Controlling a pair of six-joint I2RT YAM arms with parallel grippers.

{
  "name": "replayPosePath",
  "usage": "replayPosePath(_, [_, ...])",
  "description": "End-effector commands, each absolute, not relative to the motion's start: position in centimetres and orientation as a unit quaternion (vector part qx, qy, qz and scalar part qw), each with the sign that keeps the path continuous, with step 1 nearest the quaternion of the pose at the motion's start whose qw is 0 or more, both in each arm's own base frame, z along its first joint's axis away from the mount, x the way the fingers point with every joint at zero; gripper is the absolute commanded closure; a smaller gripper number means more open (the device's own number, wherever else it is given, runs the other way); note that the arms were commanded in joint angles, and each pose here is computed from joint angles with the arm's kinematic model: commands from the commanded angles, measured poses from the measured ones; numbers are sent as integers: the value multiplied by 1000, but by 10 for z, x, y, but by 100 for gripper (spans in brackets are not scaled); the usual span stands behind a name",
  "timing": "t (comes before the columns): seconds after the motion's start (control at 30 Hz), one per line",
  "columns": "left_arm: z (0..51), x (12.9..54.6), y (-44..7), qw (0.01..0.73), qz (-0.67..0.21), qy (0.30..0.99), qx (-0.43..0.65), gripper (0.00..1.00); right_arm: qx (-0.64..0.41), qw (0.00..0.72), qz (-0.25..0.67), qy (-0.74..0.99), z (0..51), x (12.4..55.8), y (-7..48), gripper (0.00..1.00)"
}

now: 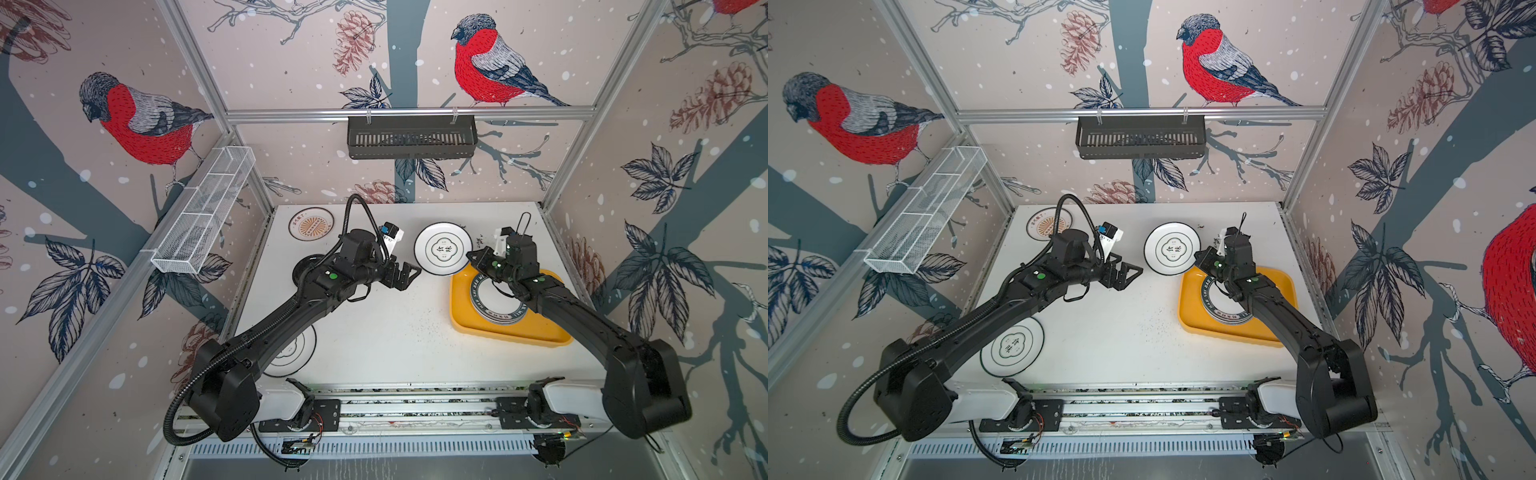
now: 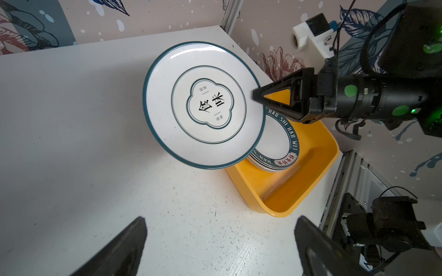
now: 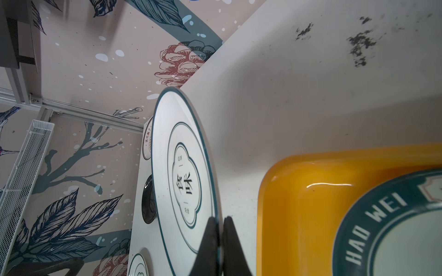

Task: Place the plates into the plastic bin on the countertop
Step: 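Carry the white plate over the bin with the right gripper while the left draws back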

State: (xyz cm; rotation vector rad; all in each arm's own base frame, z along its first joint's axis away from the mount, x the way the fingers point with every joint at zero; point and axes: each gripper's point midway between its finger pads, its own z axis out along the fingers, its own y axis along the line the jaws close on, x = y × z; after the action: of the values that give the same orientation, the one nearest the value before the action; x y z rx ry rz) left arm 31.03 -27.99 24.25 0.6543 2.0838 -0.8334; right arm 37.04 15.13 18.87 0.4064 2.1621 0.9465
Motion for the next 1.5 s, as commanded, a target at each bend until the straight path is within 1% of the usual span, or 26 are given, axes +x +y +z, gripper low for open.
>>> replayPosePath(0.0, [248, 325, -278, 407, -297, 826, 254, 4, 167, 384, 361, 833, 199, 365, 136, 99])
replayPosePath(0.13, [261, 339, -281, 417, -289, 828, 238, 3, 191, 401, 348, 826, 203, 352, 113, 99])
replayPosePath(0.27, [256, 340, -282, 427, -297, 820, 239, 4, 218, 409, 334, 821, 204, 334, 93, 99])
replayPosePath(0.33, [244, 332, -279, 400, -307, 832, 232, 3, 232, 410, 323, 821, 203, 321, 84, 99])
replayPosePath(0.43, [238, 323, -280, 412, -281, 830, 251, 4, 253, 418, 315, 814, 203, 307, 73, 99])
replayPosePath(0.53, [243, 318, -283, 414, -283, 826, 258, 4, 264, 422, 316, 808, 203, 299, 65, 99])
replayPosePath(0.67, [245, 318, -281, 422, -282, 823, 257, 4, 269, 419, 312, 809, 205, 295, 62, 99])
replayPosePath(0.87, [240, 318, -282, 414, -280, 827, 257, 3, 269, 412, 324, 808, 203, 291, 65, 99])
replayPosePath(1.1, [235, 321, -280, 415, -266, 833, 251, 4, 274, 394, 314, 819, 188, 283, 64, 99])
replayPosePath(1.23, [233, 317, -285, 413, -263, 832, 260, 4, 275, 386, 314, 823, 178, 277, 65, 99])
replayPosePath(1.47, [240, 309, -288, 426, -228, 831, 275, 3, 280, 376, 308, 828, 162, 270, 63, 99])
